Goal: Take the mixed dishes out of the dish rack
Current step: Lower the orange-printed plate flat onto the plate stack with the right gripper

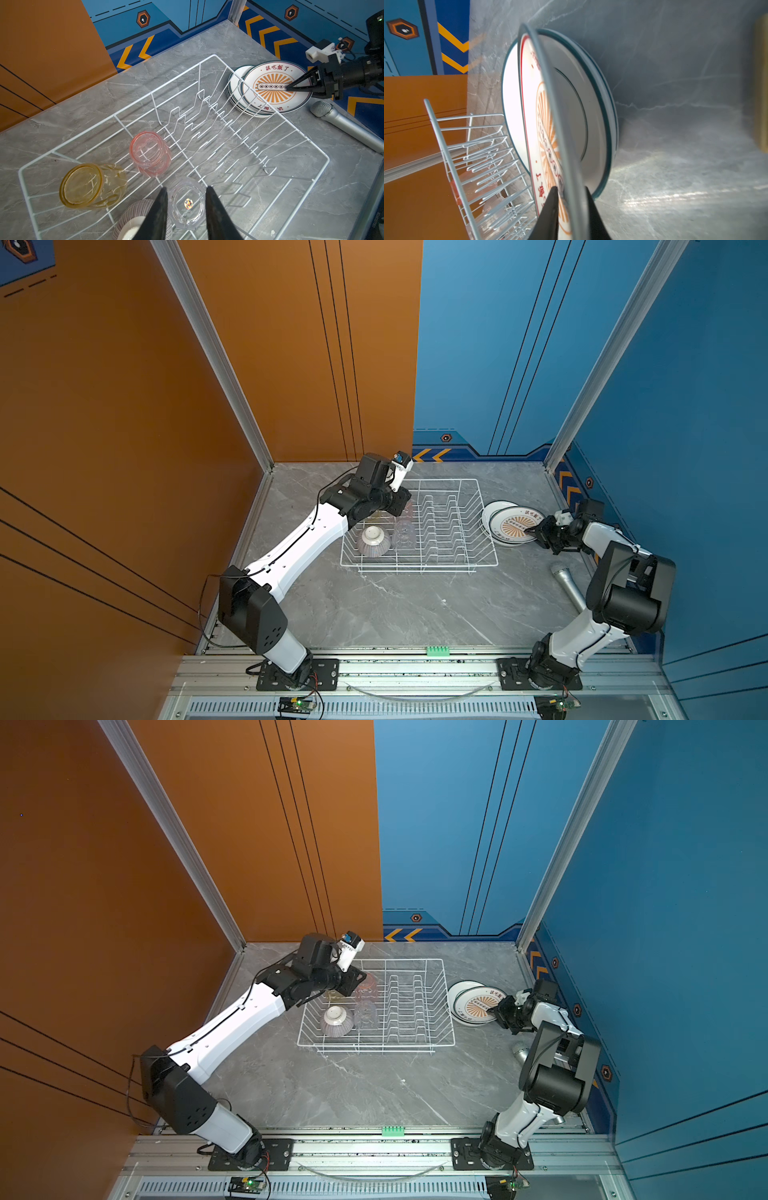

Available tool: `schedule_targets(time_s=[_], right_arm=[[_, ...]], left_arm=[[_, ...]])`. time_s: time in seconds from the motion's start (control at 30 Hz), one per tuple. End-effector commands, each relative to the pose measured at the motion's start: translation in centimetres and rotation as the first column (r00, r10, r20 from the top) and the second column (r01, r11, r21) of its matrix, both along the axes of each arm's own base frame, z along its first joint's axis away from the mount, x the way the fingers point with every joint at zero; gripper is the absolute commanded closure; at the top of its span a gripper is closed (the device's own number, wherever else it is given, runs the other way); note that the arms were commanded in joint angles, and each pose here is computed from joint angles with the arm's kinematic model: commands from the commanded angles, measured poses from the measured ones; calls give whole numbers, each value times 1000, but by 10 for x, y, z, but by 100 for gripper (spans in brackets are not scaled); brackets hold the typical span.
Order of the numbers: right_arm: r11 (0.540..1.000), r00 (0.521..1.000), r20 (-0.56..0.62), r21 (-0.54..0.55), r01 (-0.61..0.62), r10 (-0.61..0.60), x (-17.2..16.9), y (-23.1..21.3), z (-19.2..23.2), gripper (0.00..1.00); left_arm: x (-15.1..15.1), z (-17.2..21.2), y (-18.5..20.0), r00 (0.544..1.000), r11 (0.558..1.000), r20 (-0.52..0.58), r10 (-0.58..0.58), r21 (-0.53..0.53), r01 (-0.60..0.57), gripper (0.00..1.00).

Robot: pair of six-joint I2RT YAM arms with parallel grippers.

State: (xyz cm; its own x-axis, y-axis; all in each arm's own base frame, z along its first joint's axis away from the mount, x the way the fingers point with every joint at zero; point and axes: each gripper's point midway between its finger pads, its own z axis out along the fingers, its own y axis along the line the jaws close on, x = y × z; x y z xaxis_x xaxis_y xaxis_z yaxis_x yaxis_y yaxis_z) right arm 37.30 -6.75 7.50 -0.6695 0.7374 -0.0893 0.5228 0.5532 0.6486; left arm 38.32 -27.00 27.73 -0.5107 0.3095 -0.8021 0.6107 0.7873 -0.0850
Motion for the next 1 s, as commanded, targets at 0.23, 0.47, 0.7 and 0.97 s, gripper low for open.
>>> schedule_targets(time_s=[0.23, 0.47, 0.7, 0.97], right_arm=[[999, 995, -96, -33, -33, 29, -14, -6, -13, 78], [999, 992, -121, -36, -36, 32, -16, -7, -21, 76], [997, 987, -155, -57, -52, 43, -18, -9, -29, 70], [990, 981, -187, -119, -73, 50, -16, -11, -32, 53]], left_arm=[[1, -6, 2, 1000, 1000, -15, -16, 13, 16, 68], [0, -6, 4, 1000, 1000, -15, -12, 13, 12, 68], [-1, -7, 7, 1000, 1000, -18, -10, 16, 10, 68], [-1, -8, 9, 1000, 1000, -21, -5, 15, 6, 68]])
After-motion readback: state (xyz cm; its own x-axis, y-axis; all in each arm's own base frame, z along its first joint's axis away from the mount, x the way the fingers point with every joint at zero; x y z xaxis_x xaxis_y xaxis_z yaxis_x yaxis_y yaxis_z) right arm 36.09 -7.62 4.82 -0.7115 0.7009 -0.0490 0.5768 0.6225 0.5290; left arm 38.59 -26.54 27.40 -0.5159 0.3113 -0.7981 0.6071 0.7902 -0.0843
